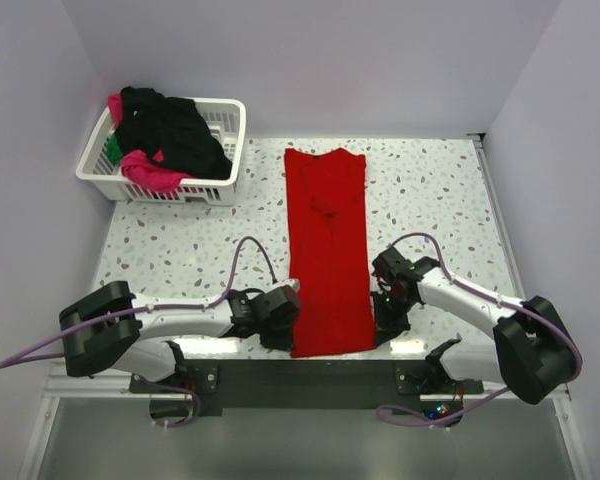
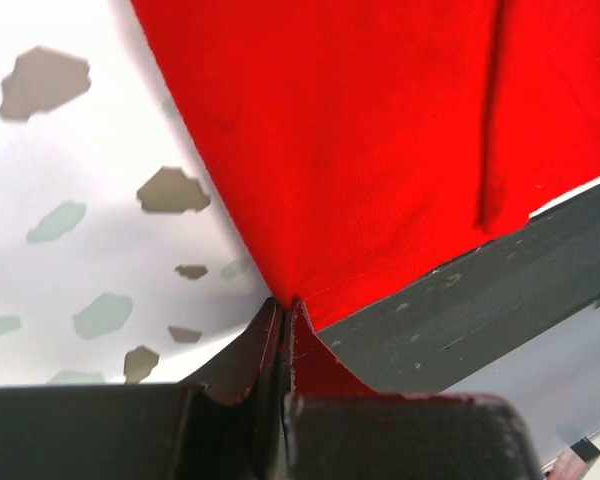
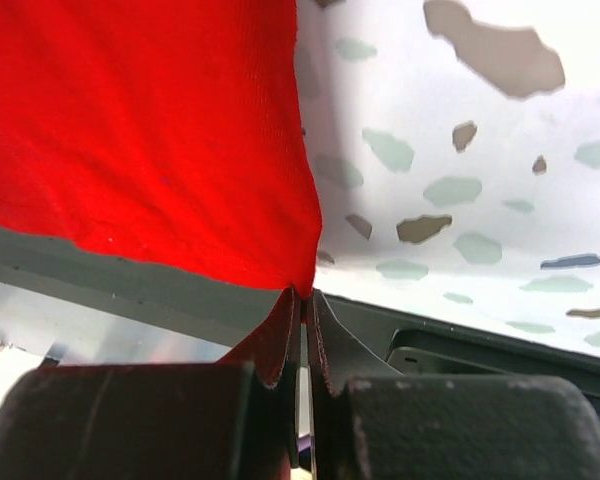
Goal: Fold and stack the t-shirts
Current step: Fold the tshirt
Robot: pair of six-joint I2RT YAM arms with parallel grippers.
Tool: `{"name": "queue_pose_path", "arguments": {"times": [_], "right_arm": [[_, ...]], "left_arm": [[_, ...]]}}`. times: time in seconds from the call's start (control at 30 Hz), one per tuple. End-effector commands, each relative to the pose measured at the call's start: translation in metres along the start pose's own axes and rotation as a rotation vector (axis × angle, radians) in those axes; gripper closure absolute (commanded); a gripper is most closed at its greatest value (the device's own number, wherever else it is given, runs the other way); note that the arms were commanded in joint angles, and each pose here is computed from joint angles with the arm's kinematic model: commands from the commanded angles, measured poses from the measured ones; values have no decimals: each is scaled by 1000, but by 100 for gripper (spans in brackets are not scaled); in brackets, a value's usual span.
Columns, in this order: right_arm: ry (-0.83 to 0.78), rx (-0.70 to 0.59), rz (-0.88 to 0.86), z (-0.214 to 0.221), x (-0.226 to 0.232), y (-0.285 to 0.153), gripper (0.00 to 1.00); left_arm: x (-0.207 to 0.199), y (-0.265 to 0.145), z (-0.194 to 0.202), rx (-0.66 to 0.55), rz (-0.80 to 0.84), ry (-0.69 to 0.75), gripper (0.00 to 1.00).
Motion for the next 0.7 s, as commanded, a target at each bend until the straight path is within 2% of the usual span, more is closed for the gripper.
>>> {"name": "queue_pose_path", "arguments": {"times": [0.0,0.23,0.57,0.67], "right_arm": [[11,27,1,13,-5,-7,100],[23,37,0,18,-8,-5,100],[28,43,-40,26,-6,-17,100],[32,3,-75,23,3,-31,100]], "left_arm": [[8,-5,8,3,-71,-11,100],[2,-8,13,8,-56,0,100],[-14,-40,2,-114,-9,-45,100],[-18,-52,-3,-166,27,-67,100]]}}
Point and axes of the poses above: each gripper's point midway between its finger pads, its own y axis out along the fingers, its own x axis along the line the jaws close on, z = x × y, the point moved 10 cm from there along -y, back along the fingers, and after that the axes turned 1 degree about y, right-handed, at the moved point
